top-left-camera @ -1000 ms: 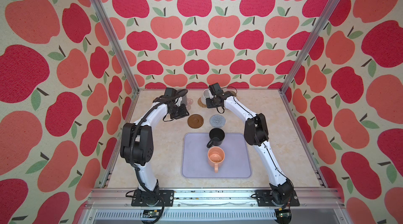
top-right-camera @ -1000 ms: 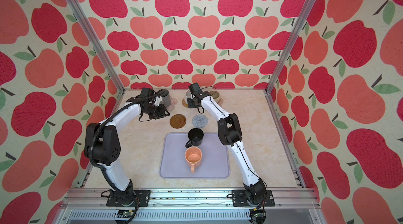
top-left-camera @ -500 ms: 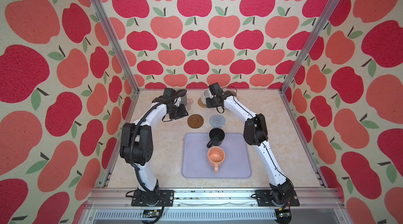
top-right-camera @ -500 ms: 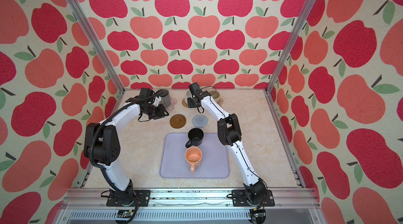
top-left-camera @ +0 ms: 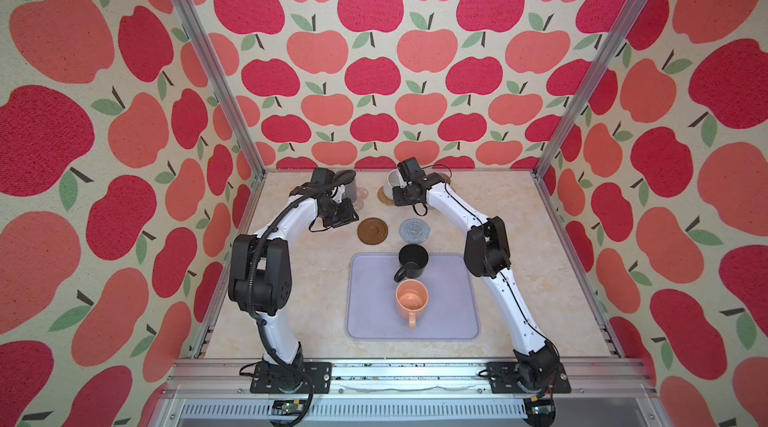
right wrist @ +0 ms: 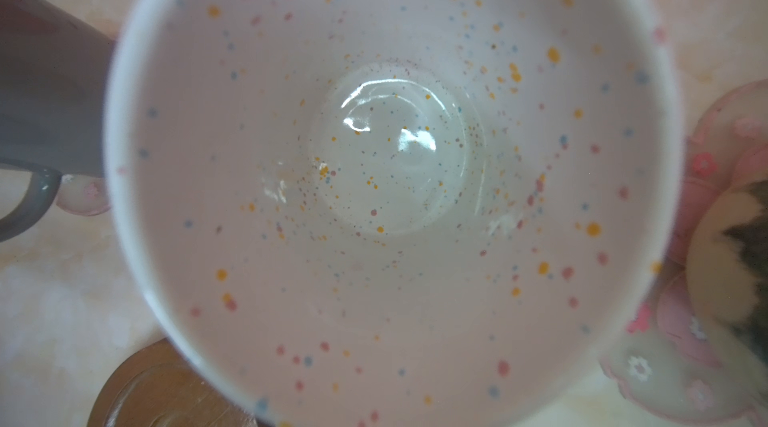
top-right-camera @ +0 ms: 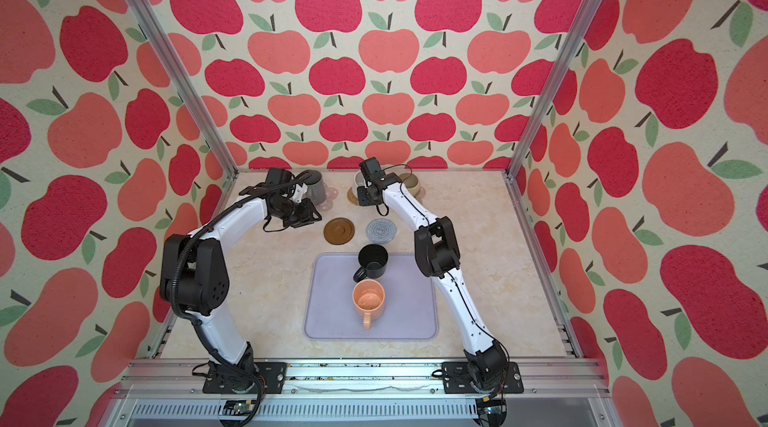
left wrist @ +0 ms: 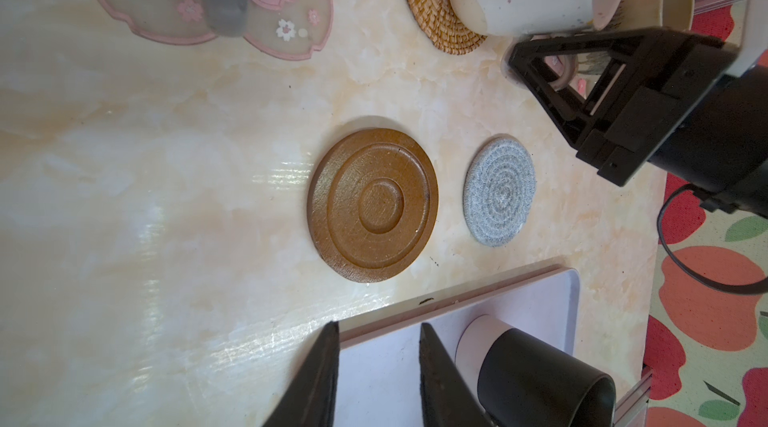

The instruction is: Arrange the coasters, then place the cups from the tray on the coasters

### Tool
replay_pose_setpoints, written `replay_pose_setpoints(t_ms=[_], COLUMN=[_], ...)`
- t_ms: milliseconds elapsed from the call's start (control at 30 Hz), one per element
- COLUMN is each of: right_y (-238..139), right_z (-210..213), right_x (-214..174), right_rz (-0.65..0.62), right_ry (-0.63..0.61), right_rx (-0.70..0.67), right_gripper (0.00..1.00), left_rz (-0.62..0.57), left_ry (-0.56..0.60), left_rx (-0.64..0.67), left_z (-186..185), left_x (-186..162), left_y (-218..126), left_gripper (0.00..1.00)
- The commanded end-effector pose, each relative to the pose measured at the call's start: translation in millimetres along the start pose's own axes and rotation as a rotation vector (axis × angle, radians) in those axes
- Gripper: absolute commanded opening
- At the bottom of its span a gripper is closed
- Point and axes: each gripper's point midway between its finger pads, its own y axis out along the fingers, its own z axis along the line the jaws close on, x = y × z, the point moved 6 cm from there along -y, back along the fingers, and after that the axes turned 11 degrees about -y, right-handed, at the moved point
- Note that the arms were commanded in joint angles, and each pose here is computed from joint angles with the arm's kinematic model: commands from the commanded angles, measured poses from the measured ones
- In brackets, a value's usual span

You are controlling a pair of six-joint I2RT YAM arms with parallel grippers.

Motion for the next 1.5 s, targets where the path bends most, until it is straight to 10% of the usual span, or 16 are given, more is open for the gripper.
replay_pose_setpoints(t_ms=[0,1467], right_y=[-36.5,-62.0], right_z=[3.1,12.3], right_x=[23.2,43.6], right_rz=[-0.062,-0.130], right_ry=[-0.015,-0.021], right_rx=[0.009,0.052], right_gripper=[0.00,0.21], left_rz=[0.029,0.032], left_ry=[-0.015,-0.033], left_rx=[0.007,0.026], left_z=[6.3,8.3], left_x=[-2.5,-7.7], left_y=[5.8,-0.2], left_gripper=[0.35,0.34])
